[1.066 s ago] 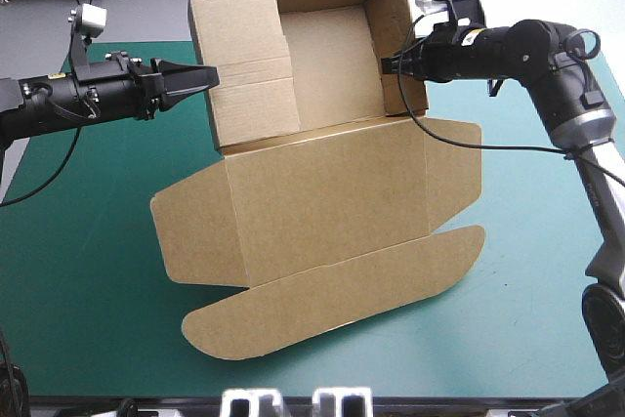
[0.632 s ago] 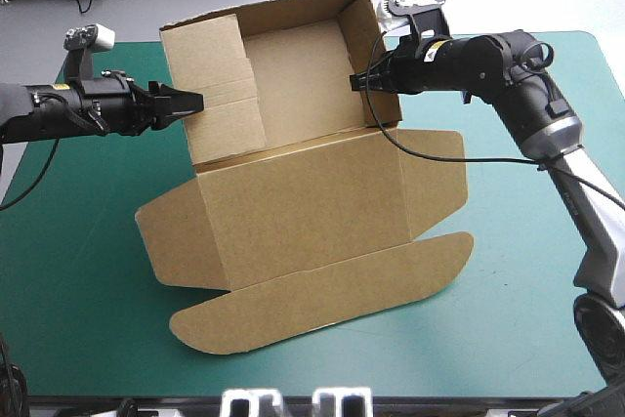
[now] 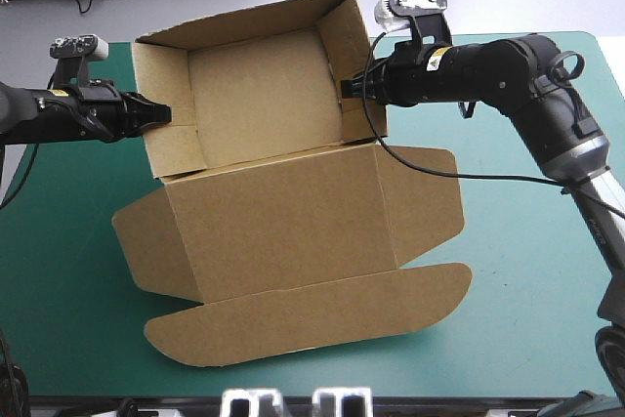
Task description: Fold the box
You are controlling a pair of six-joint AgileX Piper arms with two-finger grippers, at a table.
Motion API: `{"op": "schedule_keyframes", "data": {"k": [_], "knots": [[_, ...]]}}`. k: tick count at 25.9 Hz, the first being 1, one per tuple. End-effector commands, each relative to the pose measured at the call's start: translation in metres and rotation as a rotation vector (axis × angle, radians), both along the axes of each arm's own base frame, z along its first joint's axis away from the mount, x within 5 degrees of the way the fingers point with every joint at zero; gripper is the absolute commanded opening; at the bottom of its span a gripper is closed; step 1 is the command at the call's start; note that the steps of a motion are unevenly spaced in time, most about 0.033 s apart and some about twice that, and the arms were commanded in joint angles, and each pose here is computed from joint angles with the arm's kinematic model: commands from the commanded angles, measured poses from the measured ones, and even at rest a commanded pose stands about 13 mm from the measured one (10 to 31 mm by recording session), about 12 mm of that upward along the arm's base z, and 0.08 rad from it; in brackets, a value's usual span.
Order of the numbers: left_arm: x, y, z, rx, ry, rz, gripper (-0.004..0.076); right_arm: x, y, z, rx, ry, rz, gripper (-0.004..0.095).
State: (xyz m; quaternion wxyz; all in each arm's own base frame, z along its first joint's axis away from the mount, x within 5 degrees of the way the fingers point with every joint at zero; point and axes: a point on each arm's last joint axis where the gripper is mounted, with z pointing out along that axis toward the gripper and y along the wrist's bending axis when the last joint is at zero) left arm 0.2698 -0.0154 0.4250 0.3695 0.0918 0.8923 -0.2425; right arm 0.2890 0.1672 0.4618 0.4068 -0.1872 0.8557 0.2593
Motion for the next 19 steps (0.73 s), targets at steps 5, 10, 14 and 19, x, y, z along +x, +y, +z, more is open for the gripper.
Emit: {"op": "schedule_keyframes", "data": {"k": [5, 10, 14, 19], "knots": [[-0.016, -0.055, 0.023, -0.094, -0.074, -0.116, -0.001, -0.014, -0.012, 0.002, -0.092, 0.115, -0.069, 0.0], [-0.006, -0.088, 0.008, 0.026, -0.056, -0.055, -0.001, 0.009, -0.003, -0.035, -0.206, 0.257, -0.064, 0.0], [0.013, -0.108, -0.014, 0.035, 0.007, -0.049, -0.001, 0.031, 0.008, -0.066, -0.246, 0.342, -0.058, -0.0002], [0.049, -0.122, -0.057, 0.073, 0.114, -0.045, -0.001, 0.053, 0.02, -0.093, -0.244, 0.37, -0.068, -0.0006]]}}
